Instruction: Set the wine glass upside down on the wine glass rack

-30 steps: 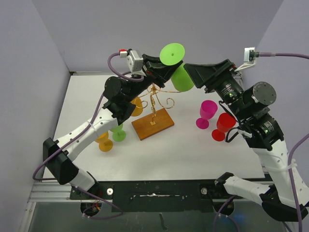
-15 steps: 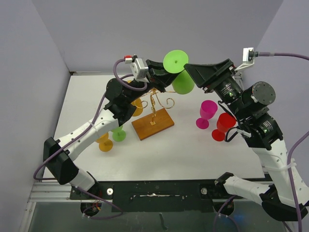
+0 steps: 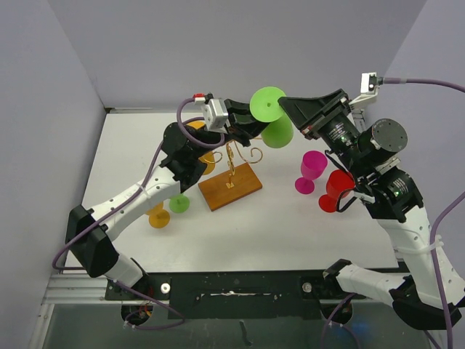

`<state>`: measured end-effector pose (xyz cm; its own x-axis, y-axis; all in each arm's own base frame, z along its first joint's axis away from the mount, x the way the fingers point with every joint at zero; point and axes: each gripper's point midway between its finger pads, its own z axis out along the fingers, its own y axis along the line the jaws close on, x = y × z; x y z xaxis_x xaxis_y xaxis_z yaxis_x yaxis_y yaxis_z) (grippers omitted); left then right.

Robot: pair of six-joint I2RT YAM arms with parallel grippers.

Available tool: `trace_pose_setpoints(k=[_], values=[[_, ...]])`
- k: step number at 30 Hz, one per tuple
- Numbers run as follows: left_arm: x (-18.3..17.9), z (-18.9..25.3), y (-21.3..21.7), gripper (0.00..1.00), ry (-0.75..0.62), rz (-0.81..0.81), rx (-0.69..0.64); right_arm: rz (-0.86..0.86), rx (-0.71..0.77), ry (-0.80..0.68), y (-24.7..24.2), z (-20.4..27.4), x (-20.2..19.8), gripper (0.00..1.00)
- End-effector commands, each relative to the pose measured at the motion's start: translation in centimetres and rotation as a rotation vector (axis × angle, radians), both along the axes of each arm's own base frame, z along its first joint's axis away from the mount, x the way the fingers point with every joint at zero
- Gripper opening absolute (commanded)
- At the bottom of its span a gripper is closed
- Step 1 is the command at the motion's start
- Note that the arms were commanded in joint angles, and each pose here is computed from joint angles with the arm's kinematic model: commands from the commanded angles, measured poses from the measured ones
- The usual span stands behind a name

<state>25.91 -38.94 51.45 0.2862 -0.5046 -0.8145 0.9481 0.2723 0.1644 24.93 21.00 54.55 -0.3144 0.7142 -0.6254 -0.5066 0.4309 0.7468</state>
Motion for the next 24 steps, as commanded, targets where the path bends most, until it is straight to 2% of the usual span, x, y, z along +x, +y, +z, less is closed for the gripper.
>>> trace_pose_setpoints(k=[1, 4, 5, 6, 7, 8, 12, 19, 24], values=[[-1.4, 2.6, 1.1, 0.0, -0.084, -0.004, -0.086, 0.006, 0.048, -0.009, -0.4, 1.6, -0.6, 0.12], [-1.5, 2.8, 1.2, 0.0, -0.086, -0.013, -0.103, 0.009, 0.051, -0.002, -0.3, 1.7, -0.6, 0.01], [-1.5, 2.9, 1.3, 0.03, -0.08, -0.017, -0.112, 0.005, 0.055, -0.006, -0.5, 1.9, -0.7, 0.0], [-1.6, 3.1, 1.4, 0.14, -0.082, -0.019, -0.121, -0.003, 0.055, -0.009, -0.6, 2.0, -0.7, 0.0], [-1.6, 3.2, 1.5, 0.3, -0.078, -0.019, -0.126, -0.014, 0.058, -0.013, -0.9, 2.2, -0.7, 0.0], [-1.6, 3.3, 1.6, 0.39, -0.07, -0.016, -0.133, -0.025, 0.062, -0.017, -1.1, 2.4, -0.7, 0.0], [-1.3, 3.8, 2.8, 0.54, -0.026, 0.039, -0.143, -0.065, 0.077, -0.063, -2.2, 3.8, -1.1, 0.0], [0.6, 2.4, 6.3, 0.67, 0.082, 0.243, -0.12, -0.261, 0.038, -0.138, -5.5, 4.8, 0.0, 0.0], [2.4, 0.9, 10.7, 0.68, 0.209, 0.431, -0.105, -0.411, -0.043, -0.16, -7.4, 3.9, 1.7, 0.0]])
